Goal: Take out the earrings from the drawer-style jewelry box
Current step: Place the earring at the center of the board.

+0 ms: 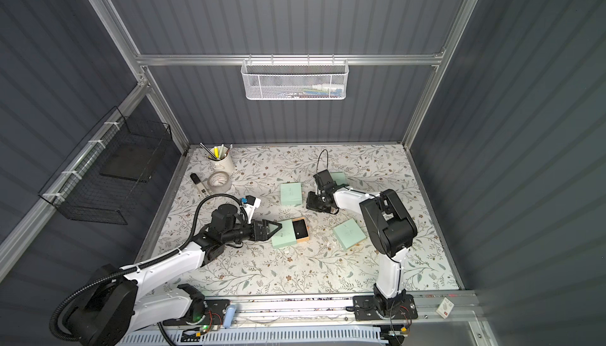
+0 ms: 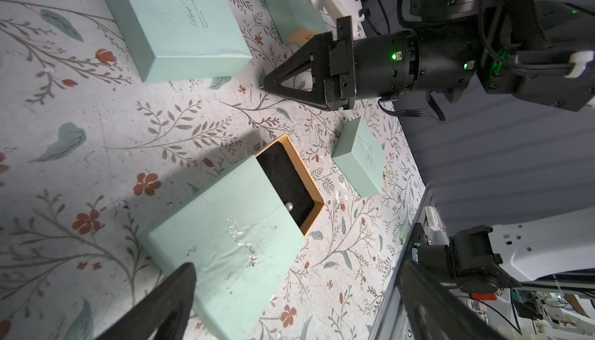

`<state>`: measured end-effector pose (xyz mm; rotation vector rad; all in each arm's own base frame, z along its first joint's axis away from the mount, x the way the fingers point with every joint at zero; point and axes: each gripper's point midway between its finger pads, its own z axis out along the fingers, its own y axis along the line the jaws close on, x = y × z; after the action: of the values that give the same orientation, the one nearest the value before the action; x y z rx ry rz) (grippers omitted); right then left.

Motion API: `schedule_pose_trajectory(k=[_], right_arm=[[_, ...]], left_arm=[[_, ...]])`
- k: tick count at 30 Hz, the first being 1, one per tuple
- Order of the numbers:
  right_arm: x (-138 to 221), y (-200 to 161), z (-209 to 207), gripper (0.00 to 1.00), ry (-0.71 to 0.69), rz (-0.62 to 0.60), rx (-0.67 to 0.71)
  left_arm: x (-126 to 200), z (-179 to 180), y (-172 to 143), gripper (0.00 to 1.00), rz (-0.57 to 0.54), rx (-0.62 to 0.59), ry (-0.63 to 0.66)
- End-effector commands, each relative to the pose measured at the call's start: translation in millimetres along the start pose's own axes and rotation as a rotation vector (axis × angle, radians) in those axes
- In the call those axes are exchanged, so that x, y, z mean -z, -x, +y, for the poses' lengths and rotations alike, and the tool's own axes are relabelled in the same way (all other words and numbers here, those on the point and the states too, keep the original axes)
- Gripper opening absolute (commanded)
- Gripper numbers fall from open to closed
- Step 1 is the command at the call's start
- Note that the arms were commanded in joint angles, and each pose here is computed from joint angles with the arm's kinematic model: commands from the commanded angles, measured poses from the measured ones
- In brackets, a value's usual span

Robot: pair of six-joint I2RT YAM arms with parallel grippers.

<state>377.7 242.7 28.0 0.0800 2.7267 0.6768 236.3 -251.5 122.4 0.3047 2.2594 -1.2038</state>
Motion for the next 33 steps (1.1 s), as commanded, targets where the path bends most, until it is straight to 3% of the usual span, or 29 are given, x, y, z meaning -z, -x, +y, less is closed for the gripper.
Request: schedule_pose_trajectory(k=[1, 33], right_arm=[[-5, 2, -4, 0.10, -0.009, 0.013, -0.003], [-11, -8, -22, 0.14, -0.009, 0.043, -0.049]], left_arm=[[-2, -4, 6, 1.00, -0.015, -0.003, -0.011], [-12, 0, 6, 1.00, -0.005, 0.026, -0.020]])
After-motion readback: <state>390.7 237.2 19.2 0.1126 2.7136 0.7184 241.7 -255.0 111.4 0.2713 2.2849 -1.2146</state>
